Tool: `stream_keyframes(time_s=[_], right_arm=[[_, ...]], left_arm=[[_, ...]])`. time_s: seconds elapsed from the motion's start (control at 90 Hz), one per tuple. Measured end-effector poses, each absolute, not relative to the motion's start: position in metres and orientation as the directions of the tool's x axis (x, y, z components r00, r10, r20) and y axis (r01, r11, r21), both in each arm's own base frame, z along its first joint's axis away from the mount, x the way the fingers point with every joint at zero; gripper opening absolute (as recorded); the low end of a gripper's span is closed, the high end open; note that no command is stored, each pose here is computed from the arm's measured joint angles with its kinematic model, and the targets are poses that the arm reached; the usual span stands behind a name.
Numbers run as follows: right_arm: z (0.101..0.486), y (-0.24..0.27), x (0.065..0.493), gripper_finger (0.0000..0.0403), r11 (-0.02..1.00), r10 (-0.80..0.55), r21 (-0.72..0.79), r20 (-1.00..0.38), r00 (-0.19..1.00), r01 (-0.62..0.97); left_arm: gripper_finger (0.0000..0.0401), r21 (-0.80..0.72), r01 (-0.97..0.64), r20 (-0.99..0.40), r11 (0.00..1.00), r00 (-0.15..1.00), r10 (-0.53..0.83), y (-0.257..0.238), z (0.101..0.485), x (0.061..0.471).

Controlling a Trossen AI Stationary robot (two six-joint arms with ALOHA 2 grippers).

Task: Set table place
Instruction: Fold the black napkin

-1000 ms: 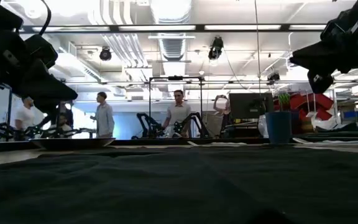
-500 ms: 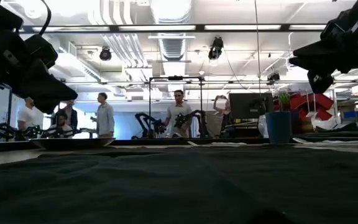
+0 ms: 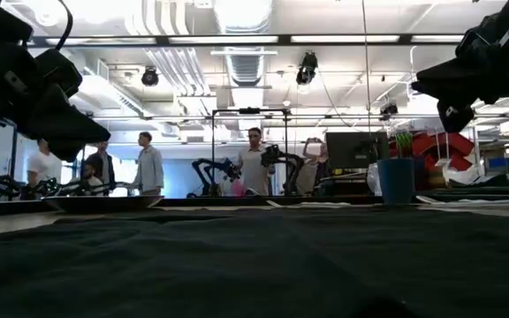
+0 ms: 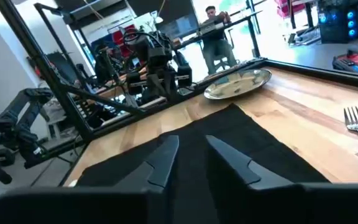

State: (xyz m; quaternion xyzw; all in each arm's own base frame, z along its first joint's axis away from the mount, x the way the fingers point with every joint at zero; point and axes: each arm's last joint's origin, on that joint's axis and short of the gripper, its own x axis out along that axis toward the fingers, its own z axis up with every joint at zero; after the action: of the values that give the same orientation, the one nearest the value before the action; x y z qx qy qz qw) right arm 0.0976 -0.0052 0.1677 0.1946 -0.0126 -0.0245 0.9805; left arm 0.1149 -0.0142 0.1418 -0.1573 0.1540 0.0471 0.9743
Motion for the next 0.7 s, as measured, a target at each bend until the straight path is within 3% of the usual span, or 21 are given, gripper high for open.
stream_keyframes(time_s=[0.378,0.7], right_arm=[[0.1679,-0.0052,0.0976,0.0039,0.923,-0.054,0.383,0.018,0.998,0.043],[0.1681,-0.0052,0.0976,0.0051,0.923,-0.054,0.383,0.020,0.998,0.042]], left_arm=[[0.0020,-0.292,-0.141,-0.315,0.946,0.948,0.044,-0.0142,0.1418,0.1148],[0.0020,-0.292,-0.140,-0.315,0.946,0.948,0.043,-0.0142,0.1418,0.1148]])
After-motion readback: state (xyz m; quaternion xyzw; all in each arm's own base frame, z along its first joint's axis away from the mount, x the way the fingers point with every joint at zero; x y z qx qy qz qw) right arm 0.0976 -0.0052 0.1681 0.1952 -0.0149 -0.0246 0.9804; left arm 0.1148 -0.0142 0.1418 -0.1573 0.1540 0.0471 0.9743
